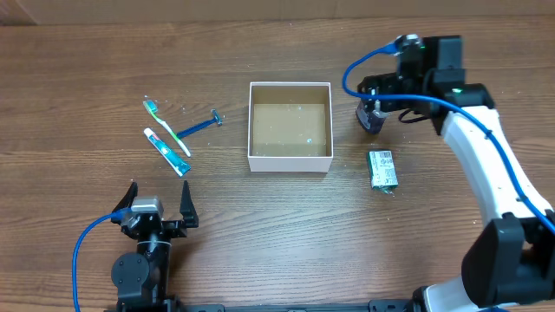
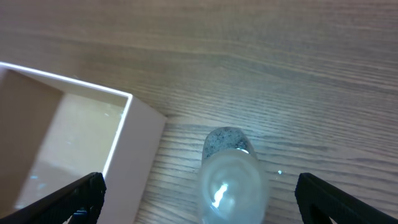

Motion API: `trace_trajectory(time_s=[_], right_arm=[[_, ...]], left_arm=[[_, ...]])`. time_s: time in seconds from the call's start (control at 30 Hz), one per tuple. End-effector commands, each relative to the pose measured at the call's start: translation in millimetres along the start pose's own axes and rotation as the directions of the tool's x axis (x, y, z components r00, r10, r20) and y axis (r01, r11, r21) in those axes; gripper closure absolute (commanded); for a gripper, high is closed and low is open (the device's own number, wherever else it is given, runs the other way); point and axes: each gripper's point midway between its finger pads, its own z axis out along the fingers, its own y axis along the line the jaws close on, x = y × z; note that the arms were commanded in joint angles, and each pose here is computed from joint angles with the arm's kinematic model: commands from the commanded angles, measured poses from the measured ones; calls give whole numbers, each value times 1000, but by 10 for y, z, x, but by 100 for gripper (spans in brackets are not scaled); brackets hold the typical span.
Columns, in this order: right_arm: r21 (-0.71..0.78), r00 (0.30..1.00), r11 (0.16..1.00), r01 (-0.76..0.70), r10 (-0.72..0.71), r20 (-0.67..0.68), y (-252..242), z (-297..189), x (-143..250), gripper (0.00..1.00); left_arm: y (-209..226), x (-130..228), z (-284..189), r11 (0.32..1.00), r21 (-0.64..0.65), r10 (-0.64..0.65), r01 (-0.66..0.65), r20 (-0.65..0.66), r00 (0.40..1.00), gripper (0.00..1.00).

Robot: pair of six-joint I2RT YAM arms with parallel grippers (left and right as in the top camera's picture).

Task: Pack container
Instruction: 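Reach the right gripper to the blue soap pump bottle and grasp it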

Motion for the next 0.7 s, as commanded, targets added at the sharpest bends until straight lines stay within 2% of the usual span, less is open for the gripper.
trace_trajectory(time_s=[0.0, 0.13, 0.37, 0.47, 0.57, 0.67], right_arm=[[123, 1000, 992, 28, -28, -2, -122, 73, -74, 1], [176, 1000, 984, 1, 3, -21, -226, 151, -18, 8], [182, 1000, 983, -20, 20, 3, -252, 219, -65, 16], [183, 1000, 983, -20, 17, 20, -255, 218, -108, 29], [183, 999, 983, -20, 14, 32, -255, 218, -138, 50], [182, 999, 983, -20, 14, 35, -254, 218, -145, 62]], left_arm=[[14, 0, -3, 1000, -7, -17, 17, 5, 1000, 0], [15, 1, -3, 1000, -7, -17, 17, 4, 1000, 0], [15, 1, -3, 1000, -7, -17, 17, 4, 1000, 0], [15, 1, -3, 1000, -7, -17, 17, 4, 1000, 0], [14, 0, -3, 1000, -7, -17, 17, 5, 1000, 0], [14, 0, -3, 1000, -7, -17, 17, 5, 1000, 0]])
